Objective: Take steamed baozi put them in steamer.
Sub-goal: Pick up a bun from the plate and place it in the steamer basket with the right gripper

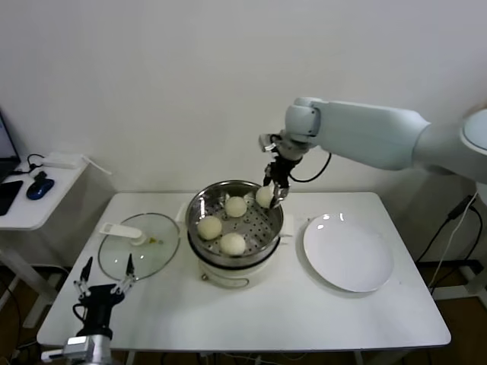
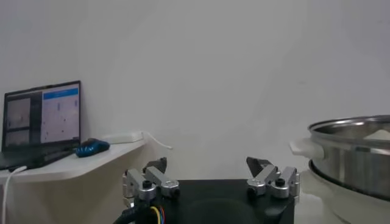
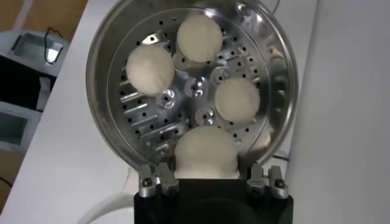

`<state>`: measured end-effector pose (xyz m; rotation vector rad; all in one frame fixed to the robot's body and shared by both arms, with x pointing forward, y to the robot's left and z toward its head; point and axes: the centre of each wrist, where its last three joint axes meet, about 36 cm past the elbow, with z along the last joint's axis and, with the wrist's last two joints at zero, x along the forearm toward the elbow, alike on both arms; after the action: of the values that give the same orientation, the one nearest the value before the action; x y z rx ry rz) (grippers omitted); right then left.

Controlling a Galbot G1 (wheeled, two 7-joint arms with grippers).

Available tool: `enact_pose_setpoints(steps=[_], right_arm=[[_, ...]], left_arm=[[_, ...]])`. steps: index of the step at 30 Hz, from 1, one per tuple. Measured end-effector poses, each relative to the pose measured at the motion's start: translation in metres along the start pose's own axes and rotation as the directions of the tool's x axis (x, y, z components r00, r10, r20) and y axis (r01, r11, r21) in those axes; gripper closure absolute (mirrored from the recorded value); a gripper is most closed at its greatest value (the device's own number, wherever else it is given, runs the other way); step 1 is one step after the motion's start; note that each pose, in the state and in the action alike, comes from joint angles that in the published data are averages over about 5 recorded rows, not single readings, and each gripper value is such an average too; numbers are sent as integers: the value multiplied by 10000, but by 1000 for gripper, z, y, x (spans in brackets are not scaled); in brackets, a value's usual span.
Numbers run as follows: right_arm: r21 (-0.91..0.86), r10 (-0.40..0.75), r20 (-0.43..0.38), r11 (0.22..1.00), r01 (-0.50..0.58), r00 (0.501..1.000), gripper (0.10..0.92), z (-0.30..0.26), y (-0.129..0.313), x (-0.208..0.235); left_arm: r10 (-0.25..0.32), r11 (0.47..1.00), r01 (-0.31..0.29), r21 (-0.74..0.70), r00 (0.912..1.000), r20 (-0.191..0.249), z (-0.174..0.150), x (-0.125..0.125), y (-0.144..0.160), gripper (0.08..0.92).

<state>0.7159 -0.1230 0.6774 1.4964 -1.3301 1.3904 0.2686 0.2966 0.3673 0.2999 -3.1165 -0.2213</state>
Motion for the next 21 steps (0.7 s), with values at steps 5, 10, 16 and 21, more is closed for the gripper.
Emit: enact_pose_setpoints(steps=[5, 10, 16, 21], right_arm=[[81, -216, -13, 9997, 216, 9998, 361, -9, 2, -19], [151, -430, 18, 9990, 430, 9991, 361, -16, 7, -39], [187, -630, 76, 9978, 629, 9980, 361, -20, 11, -59], [142, -712, 31, 9974, 711, 9975, 361, -16, 12, -70]], left_arm=[[-12, 10000, 12, 1, 10000, -40, 2, 0, 1, 177], [-34, 10000, 33, -18, 10000, -88, 3, 1, 2, 177], [-41, 10000, 40, -23, 9999, -150, 6, 1, 2, 177], [-39, 10000, 39, -16, 9998, -181, 8, 1, 2, 177]])
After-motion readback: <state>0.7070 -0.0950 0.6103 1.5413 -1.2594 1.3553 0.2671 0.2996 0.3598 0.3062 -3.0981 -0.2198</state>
